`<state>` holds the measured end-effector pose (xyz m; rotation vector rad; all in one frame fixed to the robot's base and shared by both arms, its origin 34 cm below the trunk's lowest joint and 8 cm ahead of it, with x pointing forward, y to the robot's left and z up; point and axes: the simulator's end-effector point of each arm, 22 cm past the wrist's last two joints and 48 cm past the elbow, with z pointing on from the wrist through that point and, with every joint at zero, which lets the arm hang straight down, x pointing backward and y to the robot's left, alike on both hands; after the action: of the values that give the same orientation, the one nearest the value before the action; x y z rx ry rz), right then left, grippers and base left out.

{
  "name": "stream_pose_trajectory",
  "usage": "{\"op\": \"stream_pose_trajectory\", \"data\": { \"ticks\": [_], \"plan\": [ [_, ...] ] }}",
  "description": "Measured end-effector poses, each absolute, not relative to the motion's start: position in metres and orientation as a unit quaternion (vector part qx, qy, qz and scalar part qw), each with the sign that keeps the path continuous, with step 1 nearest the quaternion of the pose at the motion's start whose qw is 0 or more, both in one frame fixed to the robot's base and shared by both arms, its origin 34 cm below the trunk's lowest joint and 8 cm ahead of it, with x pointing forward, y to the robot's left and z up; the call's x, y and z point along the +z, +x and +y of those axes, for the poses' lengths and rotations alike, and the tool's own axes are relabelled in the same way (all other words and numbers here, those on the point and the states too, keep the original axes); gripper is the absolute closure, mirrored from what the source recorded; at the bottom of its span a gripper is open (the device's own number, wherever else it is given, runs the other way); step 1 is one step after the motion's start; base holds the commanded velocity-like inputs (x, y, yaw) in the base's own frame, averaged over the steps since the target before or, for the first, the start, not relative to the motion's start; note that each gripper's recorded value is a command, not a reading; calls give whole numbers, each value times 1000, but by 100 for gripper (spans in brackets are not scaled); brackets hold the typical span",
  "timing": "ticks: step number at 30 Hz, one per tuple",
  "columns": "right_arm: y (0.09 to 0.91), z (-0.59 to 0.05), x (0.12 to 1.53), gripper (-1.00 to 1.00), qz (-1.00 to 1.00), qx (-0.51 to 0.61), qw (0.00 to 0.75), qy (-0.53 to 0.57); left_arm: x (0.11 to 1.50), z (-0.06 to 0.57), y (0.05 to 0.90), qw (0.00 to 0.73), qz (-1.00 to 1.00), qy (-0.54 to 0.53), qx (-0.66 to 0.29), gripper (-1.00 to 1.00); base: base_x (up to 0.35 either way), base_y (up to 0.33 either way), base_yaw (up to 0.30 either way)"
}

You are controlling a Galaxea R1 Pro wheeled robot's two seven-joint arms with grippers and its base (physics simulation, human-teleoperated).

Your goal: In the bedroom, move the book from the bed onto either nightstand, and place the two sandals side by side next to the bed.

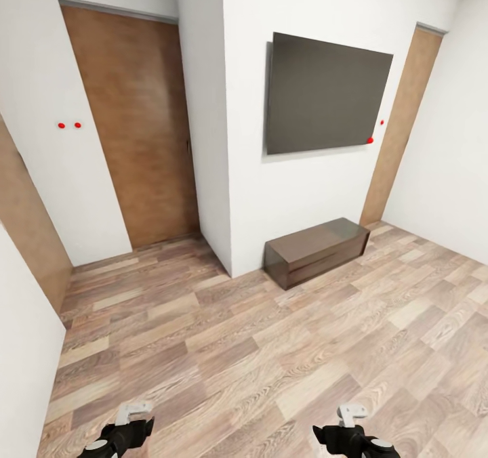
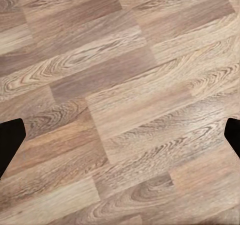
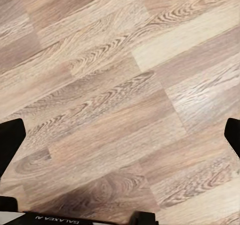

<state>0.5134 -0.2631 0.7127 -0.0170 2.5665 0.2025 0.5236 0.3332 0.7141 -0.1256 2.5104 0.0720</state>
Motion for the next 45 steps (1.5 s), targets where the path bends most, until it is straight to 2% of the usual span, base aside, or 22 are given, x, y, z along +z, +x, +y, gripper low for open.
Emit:
{"op": "stream_pose_trajectory", "data": {
  "ticks": [30,45],
  "plan": [
    [520,-262,722,-100,954,76,290,-7,724,333,530,319,946,-48,27,-100,344,1,0],
    [521,-262,723,-100,953,77,292,-8,725,333,532,321,945,-48,26,-100,73,0,-164]
  ]
}}
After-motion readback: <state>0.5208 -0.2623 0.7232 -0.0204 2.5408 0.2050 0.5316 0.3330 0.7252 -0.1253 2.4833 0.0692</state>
